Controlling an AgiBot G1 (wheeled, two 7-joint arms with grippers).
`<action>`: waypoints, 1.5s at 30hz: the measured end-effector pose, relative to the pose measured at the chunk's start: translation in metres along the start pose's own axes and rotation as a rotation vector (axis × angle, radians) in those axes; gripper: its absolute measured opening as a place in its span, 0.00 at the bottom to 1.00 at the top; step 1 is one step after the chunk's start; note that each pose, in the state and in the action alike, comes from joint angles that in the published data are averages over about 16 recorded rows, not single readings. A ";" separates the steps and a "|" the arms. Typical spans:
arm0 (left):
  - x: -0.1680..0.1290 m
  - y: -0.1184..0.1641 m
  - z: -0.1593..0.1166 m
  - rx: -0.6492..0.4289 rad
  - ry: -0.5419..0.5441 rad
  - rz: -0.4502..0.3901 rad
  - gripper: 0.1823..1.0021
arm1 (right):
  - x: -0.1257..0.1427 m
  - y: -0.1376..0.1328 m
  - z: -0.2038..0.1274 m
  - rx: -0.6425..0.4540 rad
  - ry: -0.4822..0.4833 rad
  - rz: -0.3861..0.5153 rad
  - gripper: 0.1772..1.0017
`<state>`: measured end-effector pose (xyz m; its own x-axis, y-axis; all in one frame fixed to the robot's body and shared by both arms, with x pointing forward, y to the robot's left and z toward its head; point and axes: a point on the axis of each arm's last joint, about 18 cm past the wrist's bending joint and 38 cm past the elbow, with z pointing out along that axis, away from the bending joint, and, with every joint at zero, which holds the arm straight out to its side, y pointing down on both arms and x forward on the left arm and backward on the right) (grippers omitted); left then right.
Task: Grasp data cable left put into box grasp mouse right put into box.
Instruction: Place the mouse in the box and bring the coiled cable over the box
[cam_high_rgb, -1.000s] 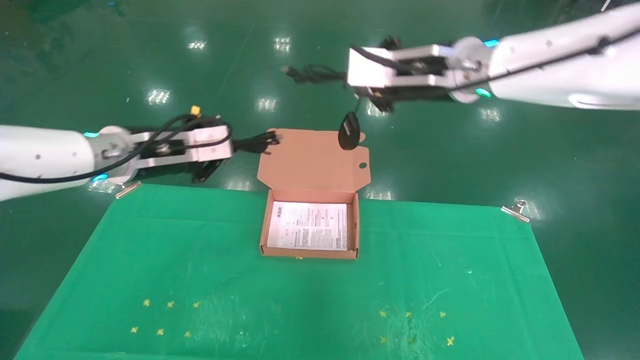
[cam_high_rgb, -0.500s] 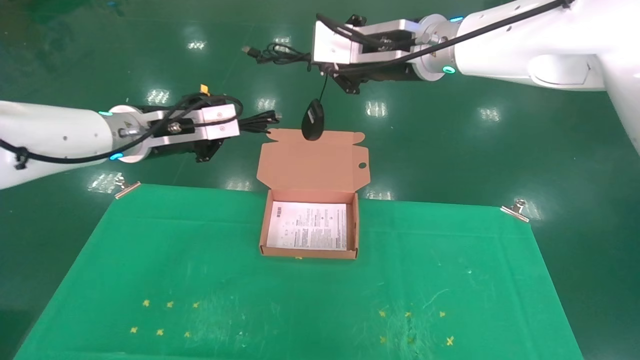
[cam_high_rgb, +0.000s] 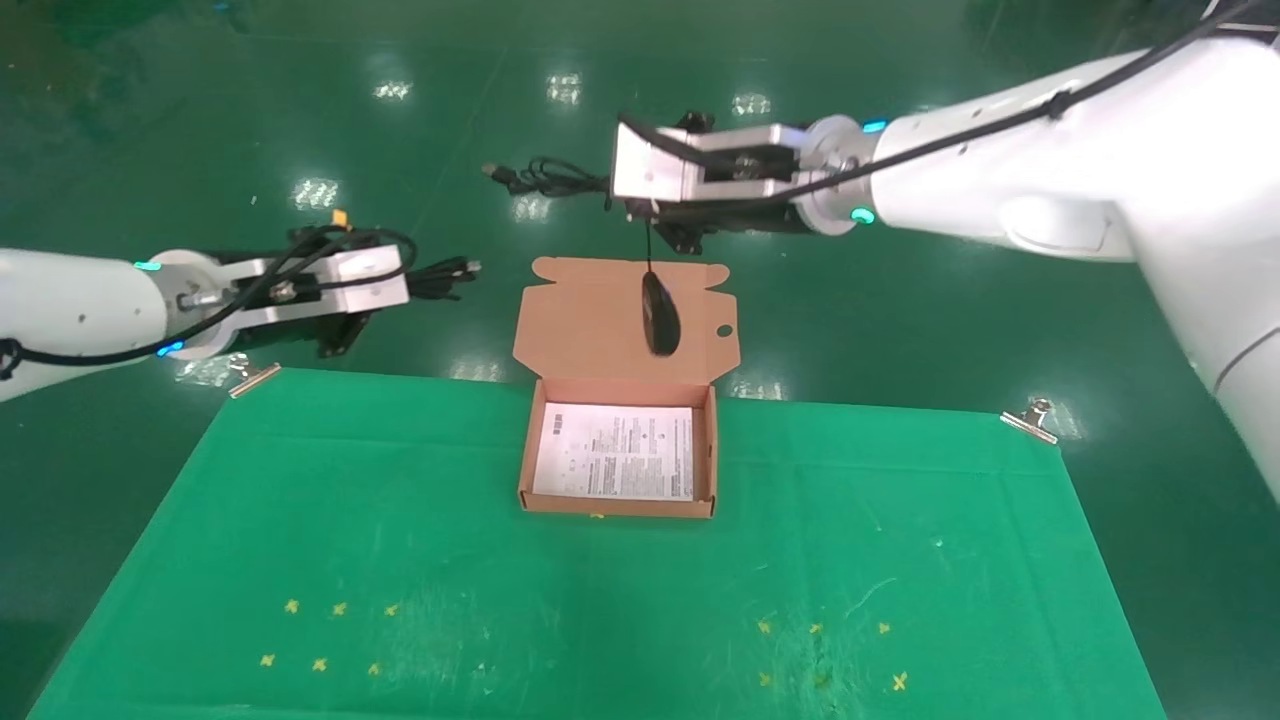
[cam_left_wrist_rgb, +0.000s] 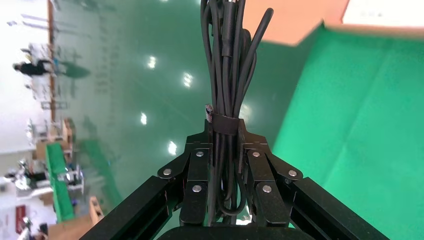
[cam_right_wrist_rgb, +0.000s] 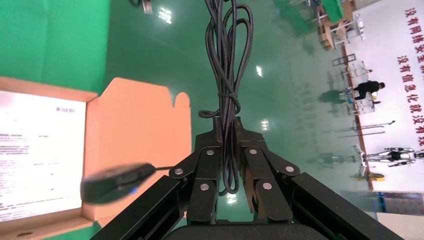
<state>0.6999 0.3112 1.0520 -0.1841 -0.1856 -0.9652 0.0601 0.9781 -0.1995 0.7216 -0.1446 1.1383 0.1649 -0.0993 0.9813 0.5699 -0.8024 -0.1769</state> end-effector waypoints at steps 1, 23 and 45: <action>0.000 0.003 0.000 -0.011 0.001 -0.002 0.10 | -0.004 0.001 0.002 -0.001 -0.006 0.002 0.05; 0.003 0.016 -0.002 -0.071 0.008 -0.012 0.10 | -0.087 0.004 0.035 0.014 -0.130 0.092 0.05; 0.003 0.016 -0.002 -0.071 0.008 -0.012 0.10 | -0.162 0.063 0.043 -0.142 -0.184 0.385 0.05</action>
<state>0.6987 0.3266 1.0459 -0.1918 -0.1969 -0.9615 -0.0121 0.9801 -0.1983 0.7654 -0.1534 0.9648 0.4912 -0.3105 0.8138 0.3250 -0.8015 -0.5020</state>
